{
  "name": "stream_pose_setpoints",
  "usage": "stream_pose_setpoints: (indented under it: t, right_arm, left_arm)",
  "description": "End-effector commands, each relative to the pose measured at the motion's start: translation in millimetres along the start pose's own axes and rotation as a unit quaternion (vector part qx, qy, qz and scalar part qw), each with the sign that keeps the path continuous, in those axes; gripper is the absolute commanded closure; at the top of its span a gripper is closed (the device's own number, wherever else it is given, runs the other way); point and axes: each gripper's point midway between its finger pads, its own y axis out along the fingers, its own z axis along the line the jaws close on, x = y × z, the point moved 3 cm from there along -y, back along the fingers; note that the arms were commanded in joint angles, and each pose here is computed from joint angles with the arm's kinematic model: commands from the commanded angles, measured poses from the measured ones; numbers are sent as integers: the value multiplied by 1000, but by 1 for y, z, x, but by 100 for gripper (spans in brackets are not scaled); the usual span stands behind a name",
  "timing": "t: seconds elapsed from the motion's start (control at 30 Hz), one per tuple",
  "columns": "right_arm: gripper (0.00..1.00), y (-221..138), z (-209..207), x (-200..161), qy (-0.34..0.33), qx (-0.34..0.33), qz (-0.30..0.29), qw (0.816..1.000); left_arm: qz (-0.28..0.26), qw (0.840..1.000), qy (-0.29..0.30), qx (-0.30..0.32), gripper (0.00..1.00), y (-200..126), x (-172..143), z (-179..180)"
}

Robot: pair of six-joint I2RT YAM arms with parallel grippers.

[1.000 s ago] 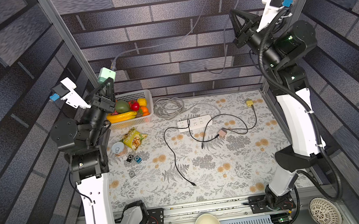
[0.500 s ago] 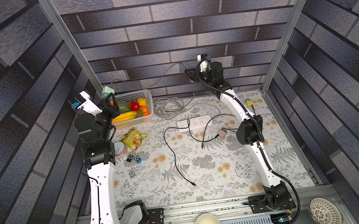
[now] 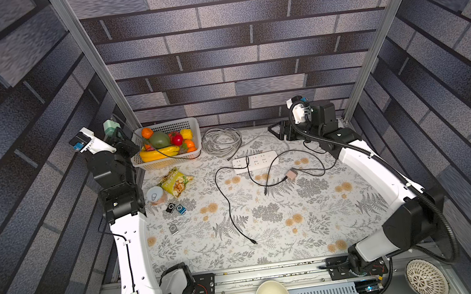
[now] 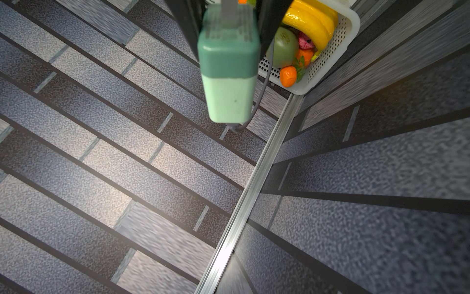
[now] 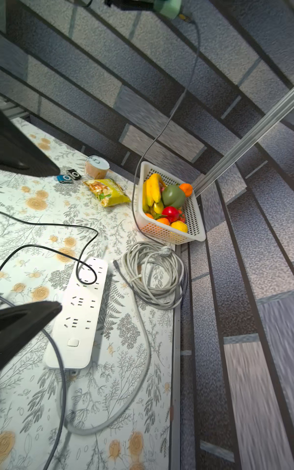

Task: Charge mp3
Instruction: Adjust the charging cable at the center of the board.

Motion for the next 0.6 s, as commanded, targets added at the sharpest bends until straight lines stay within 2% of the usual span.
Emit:
stream_pose_setpoints:
  t: [0.0, 0.17, 0.33, 0.4, 0.47, 0.5, 0.57]
  right_arm:
    - [26, 67, -26, -95, -8, -47, 158, 986]
    - [30, 119, -26, -114, -7, -42, 191, 981]
    - [36, 156, -30, -128, -10, -53, 224, 973]
    - [46, 165, -42, -133, -5, -80, 234, 969]
    - [63, 169, -52, -136, -4, -108, 238, 965]
    - [72, 169, -54, -136, -5, -114, 239, 964]
    - [82, 166, -50, -131, -7, -109, 230, 967]
  left_arm:
    - [-33, 999, 25, -32, 90, -2, 18, -25]
    - [-9, 996, 46, -76, 90, -7, -1, -55]
    - [2, 995, 44, -93, 90, -18, -7, -62]
    - [4, 994, 41, -98, 90, -25, -8, -62]
    - [6, 994, 40, -104, 90, -31, -8, -64]
    - [7, 994, 39, -106, 90, -35, -9, -64]
    - [9, 993, 38, -111, 90, -41, -9, -65]
